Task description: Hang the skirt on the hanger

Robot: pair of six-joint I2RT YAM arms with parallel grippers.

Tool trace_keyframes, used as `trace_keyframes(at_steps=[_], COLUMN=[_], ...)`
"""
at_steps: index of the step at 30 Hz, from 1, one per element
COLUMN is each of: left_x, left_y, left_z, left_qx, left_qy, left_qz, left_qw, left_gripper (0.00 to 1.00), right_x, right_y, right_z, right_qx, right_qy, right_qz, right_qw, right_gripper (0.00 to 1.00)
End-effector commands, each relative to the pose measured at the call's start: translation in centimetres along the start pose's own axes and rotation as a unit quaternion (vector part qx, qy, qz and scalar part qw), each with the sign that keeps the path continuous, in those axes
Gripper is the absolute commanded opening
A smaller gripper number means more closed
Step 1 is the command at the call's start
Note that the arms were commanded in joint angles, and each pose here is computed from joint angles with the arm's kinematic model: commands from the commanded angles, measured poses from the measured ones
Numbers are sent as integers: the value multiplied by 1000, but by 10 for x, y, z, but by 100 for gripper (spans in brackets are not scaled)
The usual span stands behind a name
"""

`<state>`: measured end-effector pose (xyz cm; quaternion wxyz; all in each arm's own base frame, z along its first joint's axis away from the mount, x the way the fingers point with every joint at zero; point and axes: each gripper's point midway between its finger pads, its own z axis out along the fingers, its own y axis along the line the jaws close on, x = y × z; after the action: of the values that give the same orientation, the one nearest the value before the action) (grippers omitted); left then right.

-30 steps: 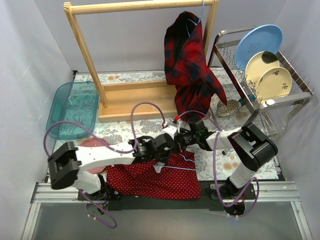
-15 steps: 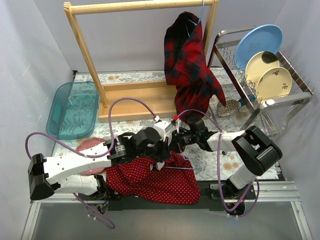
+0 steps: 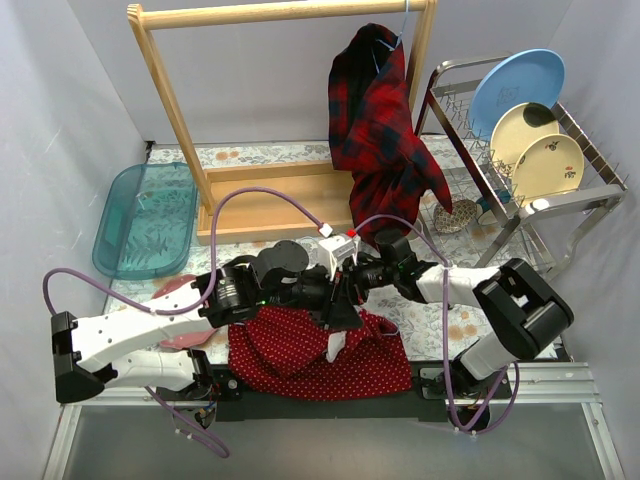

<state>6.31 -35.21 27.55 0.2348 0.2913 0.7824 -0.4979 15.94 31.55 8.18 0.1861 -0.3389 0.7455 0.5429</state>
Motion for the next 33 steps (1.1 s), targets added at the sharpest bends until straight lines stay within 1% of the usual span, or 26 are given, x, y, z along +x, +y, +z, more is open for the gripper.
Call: trace_keyframes(at_steps=[1, 5, 8, 9, 10, 12, 13, 14, 15, 16, 17, 19, 20, 22, 23, 25, 26, 27, 28, 31, 33], left_x=[36, 62, 68, 69, 72, 80, 82, 80, 80, 80, 74, 79, 72, 81, 72, 79, 78, 78, 79, 82, 87], left_y=[-8, 5, 9, 9, 7, 5, 8, 15, 20, 24, 32, 44, 50, 52, 65, 62, 66, 68, 69, 66, 74], left_z=[4, 8, -4, -8, -13, -21, -23, -22, -22, -20, -15, 0, 9, 31, 38, 58, 64, 68, 79, 93, 103], left_qx=[56, 55, 40, 38, 44, 54, 47, 27, 16, 6, -15, -47, -66, -103, -147, -178, -206, -237, -254, -281, -315], left_qy=[67, 100, 100, 99, 103, 109, 109, 98, 91, 86, 69, 65, 40, 49, 21, 25, 17, -2, 2, -7, 1], left_qz=[-28, -52, -58, -58, -60, -68, -75, -79, -83, -88, -88, -89, -82, -63, -55, -37, -31, -21, -10, 5, 8], left_qw=[996, 992, 993, 993, 992, 990, 990, 992, 992, 992, 994, 993, 994, 992, 987, 983, 978, 971, 967, 960, 949], left_gripper=[23, 28, 32, 31, 28, 28, 34, 44, 49, 50, 50, 51, 54, 54, 58, 59, 70, 71, 71, 73, 72], right_x=[-34, -36, -36, -36, -35, -35, -37, -38, -39, -40, -43, -46, -47, -48, -47, -47, -46, -46, -46, -44, -44], right_y=[24, 31, 32, 33, 33, 33, 34, 35, 36, 38, 41, 40, 41, 40, 39, 39, 38, 38, 37, 37, 37], right_z=[-4, -8, -10, -11, -11, -12, -12, -12, -14, -13, -14, -16, -16, -16, -16, -16, -15, -15, -15, -14, -14], right_qx=[-24, -28, -24, -24, -22, -19, -17, -15, -12, -12, -11, -4, -3, 0, 1, 0, 0, 0, 0, -2, -4], right_qy=[-33, -39, -39, -40, -40, -39, -40, -40, -42, -42, -44, -46, -48, -49, -48, -48, -47, -47, -46, -44, -46], right_qz=[-77, -96, -102, -105, -104, -112, -116, -119, -127, -133, -141, -148, -151, -153, -150, -150, -149, -147, -146, -141, -140], right_qw=[996, 994, 994, 993, 994, 993, 992, 992, 991, 990, 989, 988, 987, 987, 987, 988, 988, 988, 988, 989, 989], right_gripper=[1, 1, 1, 1, 1, 1, 1, 1, 1, 1, 1, 1, 1, 1, 1, 1, 1, 1, 1, 1, 1])
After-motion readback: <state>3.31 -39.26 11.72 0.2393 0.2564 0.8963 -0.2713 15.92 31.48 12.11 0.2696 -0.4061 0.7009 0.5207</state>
